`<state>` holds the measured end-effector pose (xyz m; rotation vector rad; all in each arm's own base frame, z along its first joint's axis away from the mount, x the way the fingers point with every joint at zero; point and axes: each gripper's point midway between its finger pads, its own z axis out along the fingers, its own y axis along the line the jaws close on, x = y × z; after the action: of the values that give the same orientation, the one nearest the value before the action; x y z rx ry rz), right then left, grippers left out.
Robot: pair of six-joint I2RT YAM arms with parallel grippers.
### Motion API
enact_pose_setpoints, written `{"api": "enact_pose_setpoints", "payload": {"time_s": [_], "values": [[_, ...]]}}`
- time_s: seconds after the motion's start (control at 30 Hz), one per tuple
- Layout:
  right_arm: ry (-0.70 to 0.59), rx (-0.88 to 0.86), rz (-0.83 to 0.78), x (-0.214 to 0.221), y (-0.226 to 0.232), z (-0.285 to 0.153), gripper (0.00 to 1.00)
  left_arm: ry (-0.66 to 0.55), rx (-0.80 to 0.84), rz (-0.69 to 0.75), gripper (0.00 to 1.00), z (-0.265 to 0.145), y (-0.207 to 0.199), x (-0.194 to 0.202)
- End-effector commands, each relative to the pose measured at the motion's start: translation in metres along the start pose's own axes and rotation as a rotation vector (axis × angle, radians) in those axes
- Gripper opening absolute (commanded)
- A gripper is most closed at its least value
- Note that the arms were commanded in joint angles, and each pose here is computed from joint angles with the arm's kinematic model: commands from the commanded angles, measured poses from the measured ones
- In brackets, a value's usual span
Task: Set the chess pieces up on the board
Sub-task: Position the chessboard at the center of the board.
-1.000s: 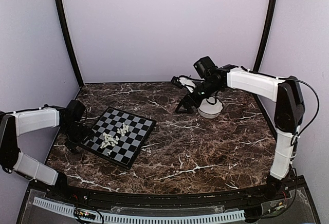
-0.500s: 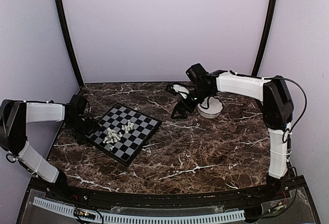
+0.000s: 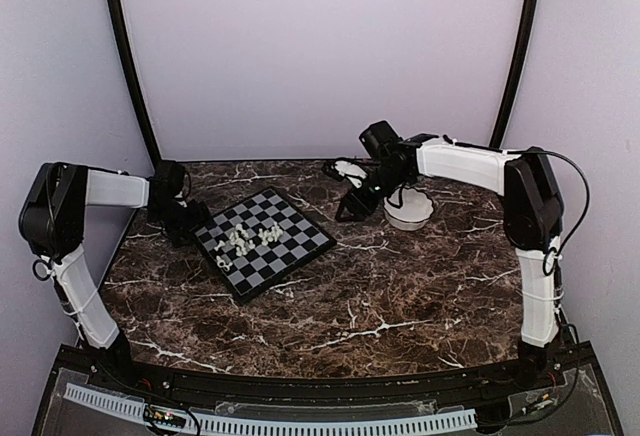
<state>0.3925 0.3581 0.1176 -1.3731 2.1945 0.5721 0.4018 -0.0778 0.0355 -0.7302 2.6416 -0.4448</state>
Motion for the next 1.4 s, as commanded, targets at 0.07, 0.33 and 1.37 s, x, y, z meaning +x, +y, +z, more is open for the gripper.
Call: {"api": "enact_pose_setpoints", "payload": {"time_s": [0.07,0.33,1.37], "values": [[0.006,-0.089,0.054,0.007,0.0,0.02,0.57,0.062,0.106,0.055,0.79,0.021,-0.027,-0.002],[0.012,-0.083,0.047,0.009,-0.002,0.023,0.56,0.03,-0.063,0.059,0.77,0.004,-0.027,-0.027],[0.097,-0.127,-0.041,0.038,0.013,0.018,0.74,-0.006,0.269,0.293,0.79,0.05,-0.119,-0.073]]}}
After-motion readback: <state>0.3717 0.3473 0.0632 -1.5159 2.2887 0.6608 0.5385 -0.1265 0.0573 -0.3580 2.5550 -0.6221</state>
